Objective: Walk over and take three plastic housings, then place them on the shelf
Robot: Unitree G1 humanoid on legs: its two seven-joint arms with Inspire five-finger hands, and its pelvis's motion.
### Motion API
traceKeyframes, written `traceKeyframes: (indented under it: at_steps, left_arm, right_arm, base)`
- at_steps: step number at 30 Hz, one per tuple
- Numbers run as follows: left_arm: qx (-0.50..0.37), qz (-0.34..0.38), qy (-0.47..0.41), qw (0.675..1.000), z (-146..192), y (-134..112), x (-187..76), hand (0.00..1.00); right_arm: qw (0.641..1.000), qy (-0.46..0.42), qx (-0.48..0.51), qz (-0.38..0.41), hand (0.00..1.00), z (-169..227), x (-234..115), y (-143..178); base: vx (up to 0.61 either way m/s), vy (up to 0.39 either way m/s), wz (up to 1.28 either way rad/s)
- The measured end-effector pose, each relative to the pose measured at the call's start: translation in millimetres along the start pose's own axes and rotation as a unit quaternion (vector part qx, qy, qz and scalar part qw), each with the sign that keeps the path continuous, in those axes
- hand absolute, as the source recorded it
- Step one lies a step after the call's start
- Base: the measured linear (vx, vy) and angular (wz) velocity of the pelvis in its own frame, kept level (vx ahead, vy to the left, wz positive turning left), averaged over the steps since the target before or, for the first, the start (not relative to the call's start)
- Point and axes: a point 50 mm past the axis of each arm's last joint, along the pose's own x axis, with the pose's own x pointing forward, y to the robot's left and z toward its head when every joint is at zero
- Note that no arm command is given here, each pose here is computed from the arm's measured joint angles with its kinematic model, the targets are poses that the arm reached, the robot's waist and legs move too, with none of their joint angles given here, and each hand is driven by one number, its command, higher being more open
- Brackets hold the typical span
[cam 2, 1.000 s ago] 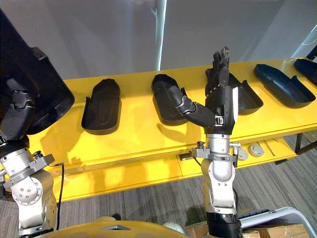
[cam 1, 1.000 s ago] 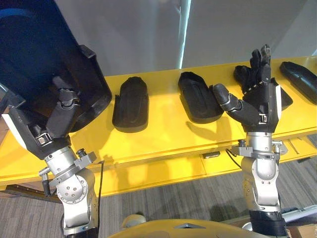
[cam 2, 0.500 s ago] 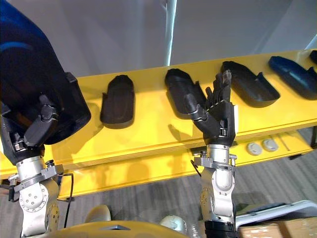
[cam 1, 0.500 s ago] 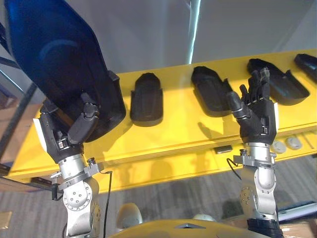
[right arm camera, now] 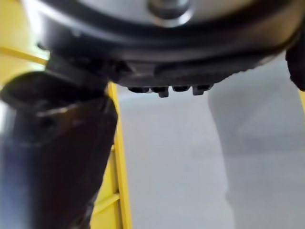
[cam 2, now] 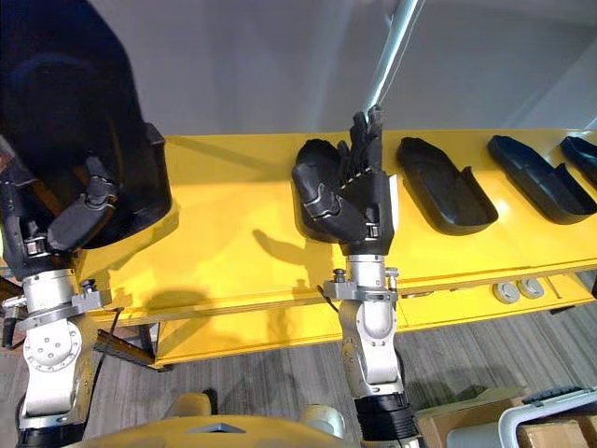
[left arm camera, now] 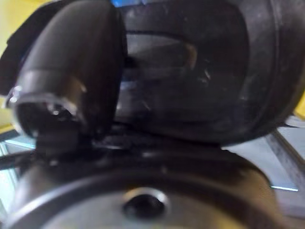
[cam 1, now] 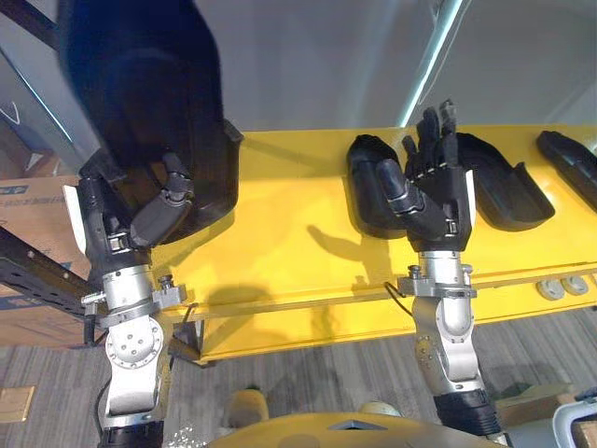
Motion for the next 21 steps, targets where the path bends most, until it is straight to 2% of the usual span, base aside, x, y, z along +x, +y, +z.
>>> traceKeyframes:
  at_steps: [7, 15, 21]
  left_arm:
    - [-0.035, -0.006, 0.027, 0.999, -5.9, -17.9, -8.4, 0.0]
    - [-0.047, -0.052, 0.061, 0.996, -12.0, -17.7, -10.7, 0.0]
    - [-0.056, -0.072, 0.155, 0.984, -31.6, -19.2, -12.8, 0.0]
  right_arm:
    - [0.998, -0.008, -0.05, -0.03, 1.0, 5.6, -0.5, -18.8]
    - [0.994, -0.014, -0.108, -0.028, 1.0, 17.3, -4.1, -40.0]
    - [0.99, -0.057, -0.124, -0.032, 1.0, 38.5, -0.2, -43.4]
  base:
    - [-0.07, -0.025, 0.0]
    - [-0.03, -0.042, -0.1]
    - [-0.03, -0.004, -0.03]
